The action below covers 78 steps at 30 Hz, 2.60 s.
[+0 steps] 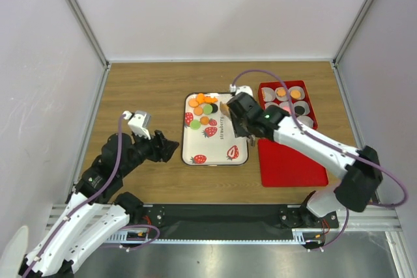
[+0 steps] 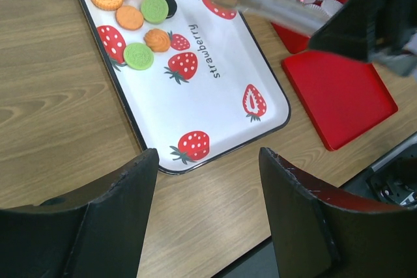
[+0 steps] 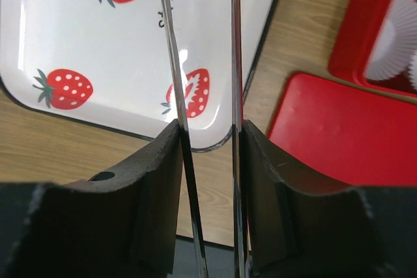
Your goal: Pack the cookies
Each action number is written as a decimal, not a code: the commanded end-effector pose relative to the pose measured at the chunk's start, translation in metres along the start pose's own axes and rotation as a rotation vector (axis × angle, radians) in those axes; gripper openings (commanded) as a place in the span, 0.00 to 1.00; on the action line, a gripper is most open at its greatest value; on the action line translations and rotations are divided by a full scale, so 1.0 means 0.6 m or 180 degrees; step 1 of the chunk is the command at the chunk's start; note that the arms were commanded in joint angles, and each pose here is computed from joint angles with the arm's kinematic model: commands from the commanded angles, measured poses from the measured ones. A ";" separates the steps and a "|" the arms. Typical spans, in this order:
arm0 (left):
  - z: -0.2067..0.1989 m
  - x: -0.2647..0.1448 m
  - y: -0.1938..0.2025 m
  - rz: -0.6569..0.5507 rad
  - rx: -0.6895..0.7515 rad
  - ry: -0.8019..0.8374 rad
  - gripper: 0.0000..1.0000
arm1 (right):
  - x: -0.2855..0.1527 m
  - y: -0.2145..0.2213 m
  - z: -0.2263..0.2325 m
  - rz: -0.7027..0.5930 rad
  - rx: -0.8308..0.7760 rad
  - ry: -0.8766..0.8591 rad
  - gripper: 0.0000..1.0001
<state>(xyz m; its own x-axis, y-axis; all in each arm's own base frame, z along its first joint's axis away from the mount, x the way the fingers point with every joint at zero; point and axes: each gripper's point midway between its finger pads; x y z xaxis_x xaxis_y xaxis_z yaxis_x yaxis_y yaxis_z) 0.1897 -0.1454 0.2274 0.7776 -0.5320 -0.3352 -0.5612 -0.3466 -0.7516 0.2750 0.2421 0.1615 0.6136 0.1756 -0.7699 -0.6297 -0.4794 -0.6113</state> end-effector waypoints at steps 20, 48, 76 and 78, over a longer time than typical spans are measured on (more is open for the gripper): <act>-0.113 0.081 -0.079 0.0393 -0.0291 0.0246 0.70 | -0.134 0.067 -0.224 0.0184 0.1283 0.0587 0.29; -0.107 0.149 -0.040 0.1104 -0.0358 -0.0028 0.68 | -0.069 0.121 -0.211 0.0752 0.1449 0.0578 0.29; -0.107 0.179 -0.031 0.1233 -0.0372 -0.0024 0.68 | -0.075 0.119 -0.215 0.0803 0.1400 0.0576 0.46; -0.107 0.179 -0.032 0.1223 -0.0365 -0.0020 0.68 | -0.078 0.117 -0.213 0.0780 0.1408 0.0556 0.48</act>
<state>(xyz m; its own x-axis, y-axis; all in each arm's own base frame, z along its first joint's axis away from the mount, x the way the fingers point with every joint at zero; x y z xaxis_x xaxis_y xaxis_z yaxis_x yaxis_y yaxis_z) 0.2609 -0.2383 0.2209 0.4870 -0.5974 -0.6372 -0.8621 -0.2116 -0.4605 0.2581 0.0895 0.1545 0.4086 -0.0866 -0.9086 -0.9120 -0.0777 -0.4027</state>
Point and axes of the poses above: each gripper's point midway between its finger pads, its own x axis out along the fingers, its own z axis along the line the jaws close on, y = z × x, and after that the axes turned 15 degrees about -x, right-handed
